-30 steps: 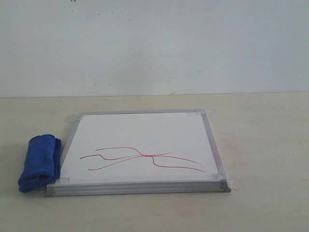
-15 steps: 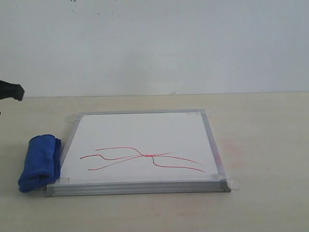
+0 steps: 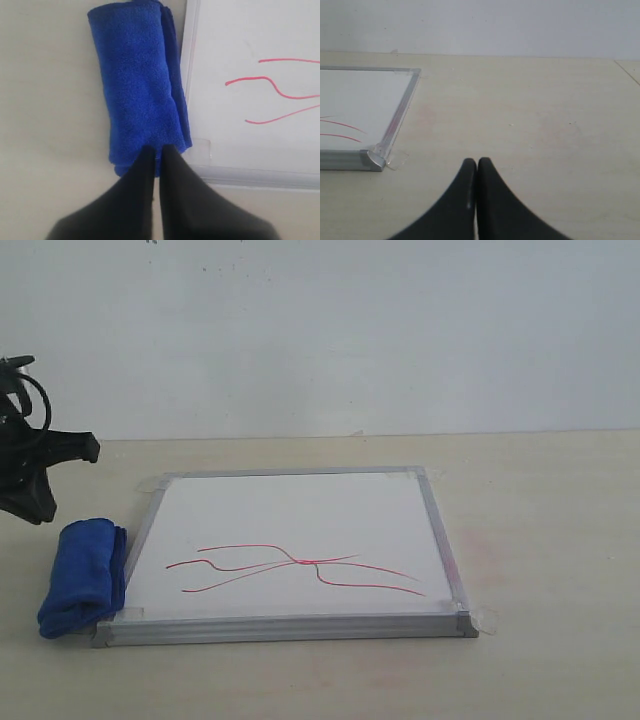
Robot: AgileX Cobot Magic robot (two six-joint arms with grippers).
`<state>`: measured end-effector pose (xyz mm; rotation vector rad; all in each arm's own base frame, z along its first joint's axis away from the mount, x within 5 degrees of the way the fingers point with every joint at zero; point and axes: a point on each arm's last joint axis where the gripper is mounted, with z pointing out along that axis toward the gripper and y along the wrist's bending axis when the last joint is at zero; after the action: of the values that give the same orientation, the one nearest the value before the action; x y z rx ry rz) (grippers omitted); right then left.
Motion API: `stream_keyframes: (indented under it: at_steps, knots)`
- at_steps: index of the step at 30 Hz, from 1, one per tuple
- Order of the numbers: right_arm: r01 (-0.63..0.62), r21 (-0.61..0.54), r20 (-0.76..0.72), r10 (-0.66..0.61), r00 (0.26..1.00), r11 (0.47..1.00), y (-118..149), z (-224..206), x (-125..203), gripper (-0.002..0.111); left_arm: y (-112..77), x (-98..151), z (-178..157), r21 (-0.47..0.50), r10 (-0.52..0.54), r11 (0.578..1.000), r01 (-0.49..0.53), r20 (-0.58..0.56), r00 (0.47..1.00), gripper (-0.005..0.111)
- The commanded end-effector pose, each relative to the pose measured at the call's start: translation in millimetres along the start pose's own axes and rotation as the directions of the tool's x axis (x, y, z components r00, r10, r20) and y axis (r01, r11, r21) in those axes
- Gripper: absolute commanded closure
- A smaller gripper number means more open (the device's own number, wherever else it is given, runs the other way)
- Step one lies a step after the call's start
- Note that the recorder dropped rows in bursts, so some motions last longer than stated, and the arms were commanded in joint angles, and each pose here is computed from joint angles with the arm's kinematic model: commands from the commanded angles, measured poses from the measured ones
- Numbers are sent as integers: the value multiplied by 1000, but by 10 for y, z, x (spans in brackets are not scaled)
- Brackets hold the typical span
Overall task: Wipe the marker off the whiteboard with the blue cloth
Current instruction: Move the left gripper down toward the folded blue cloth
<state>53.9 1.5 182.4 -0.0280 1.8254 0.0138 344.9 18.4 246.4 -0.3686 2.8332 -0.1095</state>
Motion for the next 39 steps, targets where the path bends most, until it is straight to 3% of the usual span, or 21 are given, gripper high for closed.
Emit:
stream_keyframes:
  at_steps: [1, 11, 17, 30, 33, 39]
  knots:
    - [-1, 5, 8, 1, 1000, 1000, -2, -3, -6, 108, -15, 37, 11, 20, -32, 999, 33, -61, 998, 103]
    - [-1, 5, 8, 1, 1000, 1000, -2, -3, -6, 108, 32, 69, 8, -30, -3, 1000, 0, -94, 996, 103]
    - [-1, 5, 8, 1, 1000, 1000, -2, -3, -6, 108, 34, 70, 31, -39, -79, 996, 75, -100, 992, 103]
    - [-1, 5, 8, 1, 1000, 1000, -2, -3, -6, 108, 48, 82, 356, -58, -76, 996, 65, -208, 975, 102]
    - [-1, 5, 8, 1, 1000, 1000, -2, -3, -6, 108, 48, 72, 379, -57, -76, 996, 66, -201, 977, 90]
    - [-1, 5, 8, 1, 1000, 1000, -2, -3, -6, 108, 46, 49, 384, -55, -87, 995, 78, -176, 981, 48]
